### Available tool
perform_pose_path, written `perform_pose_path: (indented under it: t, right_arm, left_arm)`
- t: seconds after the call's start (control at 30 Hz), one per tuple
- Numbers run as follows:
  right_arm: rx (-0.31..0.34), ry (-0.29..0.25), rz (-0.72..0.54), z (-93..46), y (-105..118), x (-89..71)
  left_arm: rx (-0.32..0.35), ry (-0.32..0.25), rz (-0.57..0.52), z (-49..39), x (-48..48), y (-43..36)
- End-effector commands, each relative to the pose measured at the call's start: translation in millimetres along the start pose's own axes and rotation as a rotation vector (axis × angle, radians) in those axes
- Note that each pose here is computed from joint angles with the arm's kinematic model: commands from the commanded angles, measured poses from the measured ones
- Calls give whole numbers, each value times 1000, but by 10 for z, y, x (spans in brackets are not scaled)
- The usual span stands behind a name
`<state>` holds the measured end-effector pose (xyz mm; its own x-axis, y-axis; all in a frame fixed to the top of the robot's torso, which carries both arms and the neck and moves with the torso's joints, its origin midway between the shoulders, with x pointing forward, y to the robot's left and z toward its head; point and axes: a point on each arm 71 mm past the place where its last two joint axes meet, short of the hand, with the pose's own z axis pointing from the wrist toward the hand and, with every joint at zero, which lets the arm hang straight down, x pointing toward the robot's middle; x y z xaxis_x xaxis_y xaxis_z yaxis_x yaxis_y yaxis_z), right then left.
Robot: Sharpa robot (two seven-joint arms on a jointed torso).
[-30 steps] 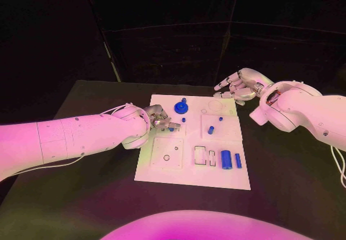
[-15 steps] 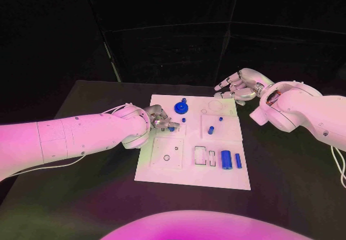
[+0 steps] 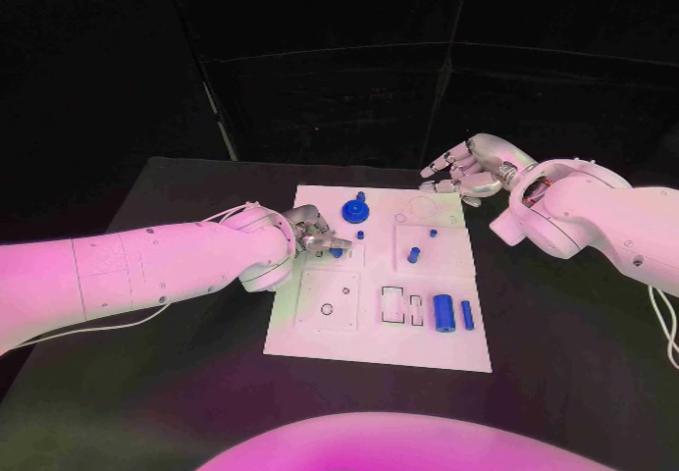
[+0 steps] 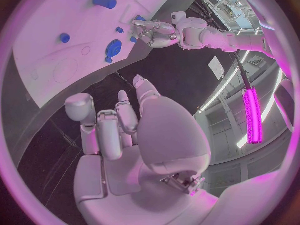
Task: Assemble the parts on the task board
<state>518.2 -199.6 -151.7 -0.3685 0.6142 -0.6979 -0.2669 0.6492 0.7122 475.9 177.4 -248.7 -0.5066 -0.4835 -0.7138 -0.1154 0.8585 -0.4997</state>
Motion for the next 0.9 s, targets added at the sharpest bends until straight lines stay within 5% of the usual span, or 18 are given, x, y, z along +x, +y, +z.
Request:
perform_pose_path:
  t: [0.03,0.9]
  right_arm:
    - [-6,-4,-3,4,13,-5]
    - [-11,-3,-3,6,13,-3]
  left_arm:
    - [-7,13,-9,3,31,25]
    - [66,-84,-55,-21,-30,-30]
